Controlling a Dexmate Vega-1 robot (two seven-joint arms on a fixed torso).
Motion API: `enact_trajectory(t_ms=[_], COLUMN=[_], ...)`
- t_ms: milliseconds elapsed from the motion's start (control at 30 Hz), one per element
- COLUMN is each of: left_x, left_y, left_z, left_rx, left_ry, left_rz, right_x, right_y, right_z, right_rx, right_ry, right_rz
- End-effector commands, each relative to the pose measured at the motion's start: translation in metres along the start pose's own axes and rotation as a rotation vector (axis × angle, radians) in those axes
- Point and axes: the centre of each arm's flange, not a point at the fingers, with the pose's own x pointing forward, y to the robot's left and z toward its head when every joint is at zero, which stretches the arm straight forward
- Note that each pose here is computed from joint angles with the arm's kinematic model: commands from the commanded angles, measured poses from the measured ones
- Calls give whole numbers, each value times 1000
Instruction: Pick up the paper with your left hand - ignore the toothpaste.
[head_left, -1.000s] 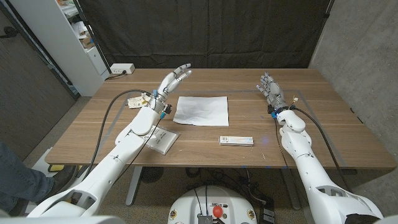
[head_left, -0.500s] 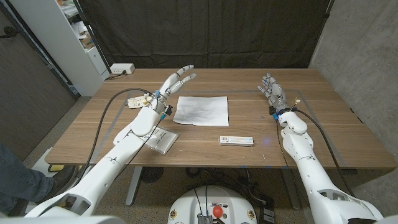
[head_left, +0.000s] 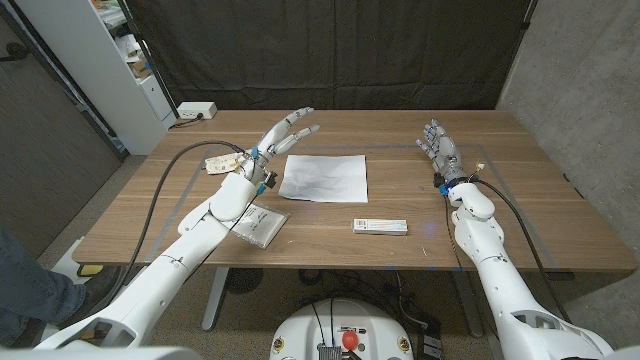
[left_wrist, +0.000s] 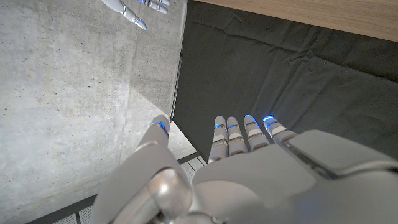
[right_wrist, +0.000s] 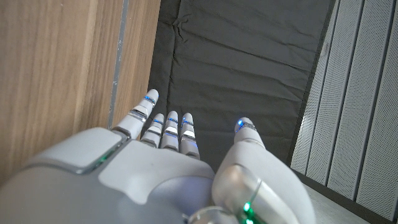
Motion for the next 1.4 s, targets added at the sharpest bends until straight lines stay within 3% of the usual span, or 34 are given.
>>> enact_trajectory(t_ms=[33,700,1400], left_x=[-6,-4,-2], left_y=[2,10,1], left_z=[2,8,13], left_rx=[59,166,280], left_ry=[13,45,99], left_rz=[-13,-68,-147], right_x=[-4,-2,-4], right_y=[2,10,11], right_z=[-2,-4,-5], right_rx=[4,10,15], right_ry=[-7,-16,-20], right_rz=[-9,-8,-9])
